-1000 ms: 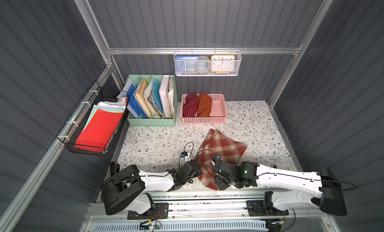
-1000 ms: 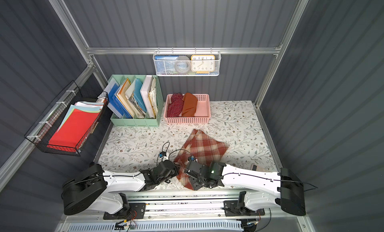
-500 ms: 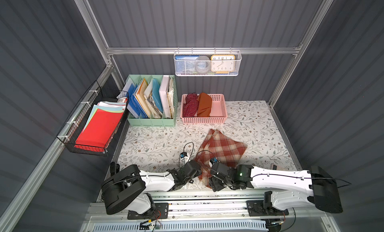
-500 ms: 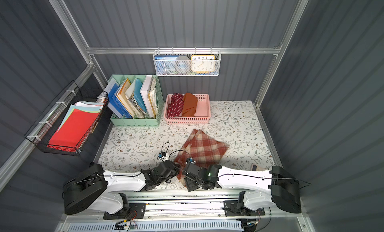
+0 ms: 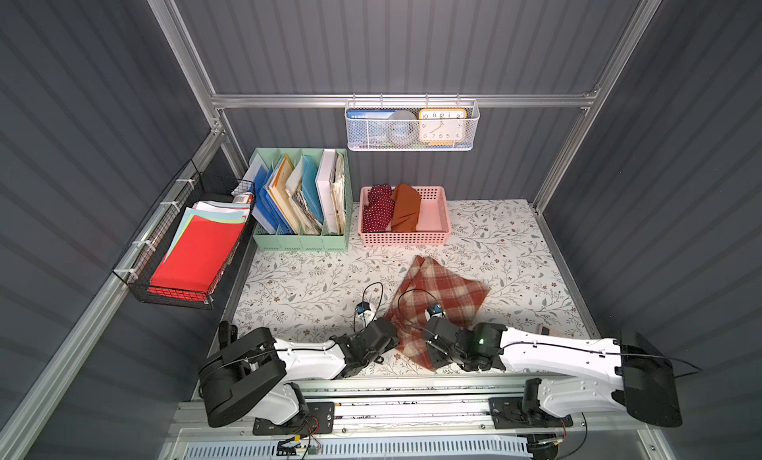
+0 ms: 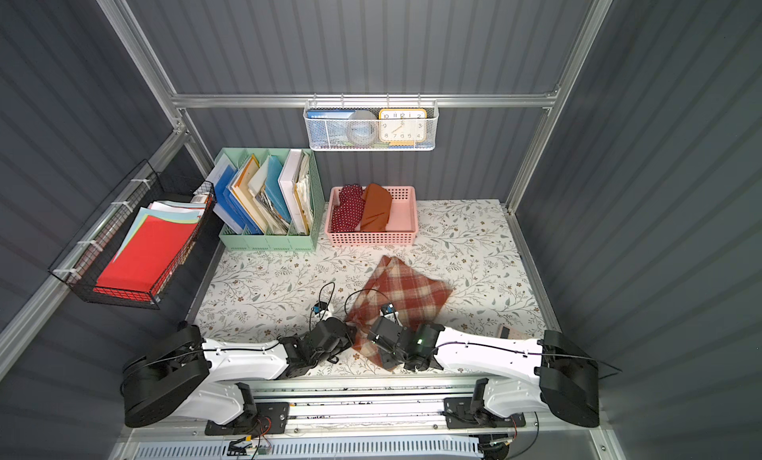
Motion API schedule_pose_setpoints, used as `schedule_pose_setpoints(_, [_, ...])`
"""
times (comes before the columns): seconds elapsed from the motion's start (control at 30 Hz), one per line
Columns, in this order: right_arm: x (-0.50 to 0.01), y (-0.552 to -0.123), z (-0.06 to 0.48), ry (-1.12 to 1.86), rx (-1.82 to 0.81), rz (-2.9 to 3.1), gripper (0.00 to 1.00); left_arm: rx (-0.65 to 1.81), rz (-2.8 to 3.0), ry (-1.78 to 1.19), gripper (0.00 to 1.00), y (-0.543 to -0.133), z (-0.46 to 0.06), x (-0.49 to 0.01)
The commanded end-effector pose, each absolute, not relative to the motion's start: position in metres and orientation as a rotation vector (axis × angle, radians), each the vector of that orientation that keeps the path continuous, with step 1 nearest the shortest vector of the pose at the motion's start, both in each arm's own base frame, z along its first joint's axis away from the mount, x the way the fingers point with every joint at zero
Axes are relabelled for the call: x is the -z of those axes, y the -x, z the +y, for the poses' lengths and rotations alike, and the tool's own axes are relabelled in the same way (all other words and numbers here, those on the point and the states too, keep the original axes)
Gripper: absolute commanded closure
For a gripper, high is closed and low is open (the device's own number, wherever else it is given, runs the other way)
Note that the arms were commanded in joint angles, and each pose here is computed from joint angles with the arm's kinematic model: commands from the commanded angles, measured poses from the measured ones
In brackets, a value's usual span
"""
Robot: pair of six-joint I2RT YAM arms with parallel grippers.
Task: Roll up the skirts
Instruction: Roll the skirt at the center of the board.
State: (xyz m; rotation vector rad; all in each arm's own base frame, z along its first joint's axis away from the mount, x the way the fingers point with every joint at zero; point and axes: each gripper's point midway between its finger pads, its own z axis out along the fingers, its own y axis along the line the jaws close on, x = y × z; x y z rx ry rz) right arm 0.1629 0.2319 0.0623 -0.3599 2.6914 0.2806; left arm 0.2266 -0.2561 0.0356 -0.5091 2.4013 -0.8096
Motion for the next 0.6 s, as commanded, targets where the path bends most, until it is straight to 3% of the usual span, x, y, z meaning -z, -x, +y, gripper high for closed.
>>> schedule_pose_setpoints(0.0, [-0.027,-0.166,0.191,0.333,-0.029,2.785,1.00,0.673,2.475,0.524,1.00,-0.213,-0.231,-0.011])
schedule_pose_setpoints(0.13, [-0.004,-0.160,0.175,0.330,0.159,2.868,0.70,0.664,2.451,0.539,1.00,-0.214,-0.227,-0.018])
schedule_pose_setpoints(0.27, [-0.002,-0.156,0.166,0.297,0.227,2.897,0.51,0.639,2.438,0.540,1.00,-0.217,-0.223,-0.024])
schedule_pose_setpoints(0.4, [-0.016,-0.155,0.161,0.321,0.280,2.872,0.48,0.634,2.423,0.535,1.00,-0.220,-0.224,-0.030])
schedule_pose_setpoints(0.57, [-0.097,-0.158,0.199,0.532,0.081,2.619,0.43,0.622,2.418,0.535,1.00,-0.226,-0.230,-0.039])
